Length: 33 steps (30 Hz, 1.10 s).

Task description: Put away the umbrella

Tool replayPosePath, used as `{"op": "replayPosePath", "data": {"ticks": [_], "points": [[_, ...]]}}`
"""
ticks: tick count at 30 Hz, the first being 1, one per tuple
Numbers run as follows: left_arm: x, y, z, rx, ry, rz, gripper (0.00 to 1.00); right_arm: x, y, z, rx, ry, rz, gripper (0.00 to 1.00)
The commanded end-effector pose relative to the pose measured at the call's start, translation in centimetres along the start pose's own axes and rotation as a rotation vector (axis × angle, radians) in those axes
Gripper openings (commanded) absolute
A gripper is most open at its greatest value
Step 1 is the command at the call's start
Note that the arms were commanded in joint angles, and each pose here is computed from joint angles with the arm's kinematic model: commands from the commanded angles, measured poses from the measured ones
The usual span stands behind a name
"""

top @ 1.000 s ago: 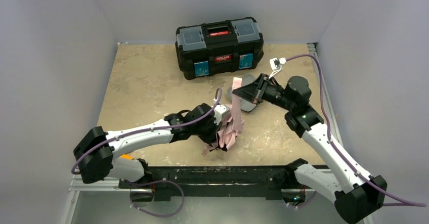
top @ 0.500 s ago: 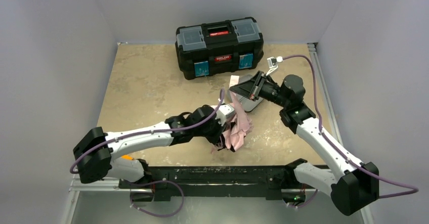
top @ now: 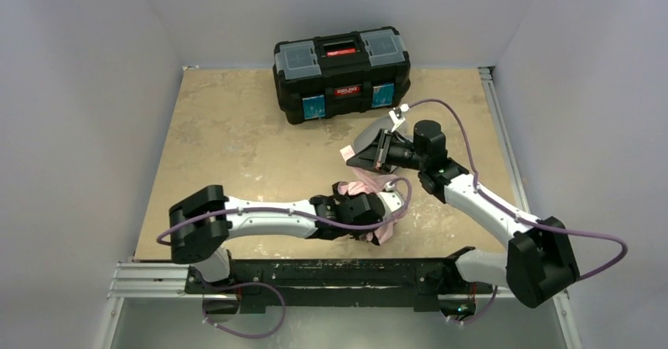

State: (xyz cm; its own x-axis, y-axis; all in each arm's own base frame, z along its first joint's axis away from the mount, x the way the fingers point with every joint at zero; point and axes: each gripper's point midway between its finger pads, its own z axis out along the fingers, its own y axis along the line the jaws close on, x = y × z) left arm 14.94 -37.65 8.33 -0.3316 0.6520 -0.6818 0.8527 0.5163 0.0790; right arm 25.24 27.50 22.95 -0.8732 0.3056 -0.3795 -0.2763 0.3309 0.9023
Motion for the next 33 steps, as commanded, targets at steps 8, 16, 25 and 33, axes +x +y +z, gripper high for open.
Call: {"op": "replayPosePath", "data": {"ticks": [8,16,25,33], "points": [[-0.1,3.0,1.9,-0.409,0.033,0.243,0.0,2.3,-0.2,3.2,-0.089,0.119,-0.026,0.0],[3.9,2.2,4.2,-0.497,0.181,0.392,0.0,7.0,-7.4,5.4,-0.006,0.223,0.08,0.0],[7.2,0.8,3.3,-0.403,0.255,0.299,0.46,11.3,-15.3,4.5,0.117,0.253,0.162,0.0],[8.7,2.0,-2.7,-0.361,0.3,0.131,0.61,12.3,-17.7,3.8,0.149,0.247,0.155,0.0]]}}
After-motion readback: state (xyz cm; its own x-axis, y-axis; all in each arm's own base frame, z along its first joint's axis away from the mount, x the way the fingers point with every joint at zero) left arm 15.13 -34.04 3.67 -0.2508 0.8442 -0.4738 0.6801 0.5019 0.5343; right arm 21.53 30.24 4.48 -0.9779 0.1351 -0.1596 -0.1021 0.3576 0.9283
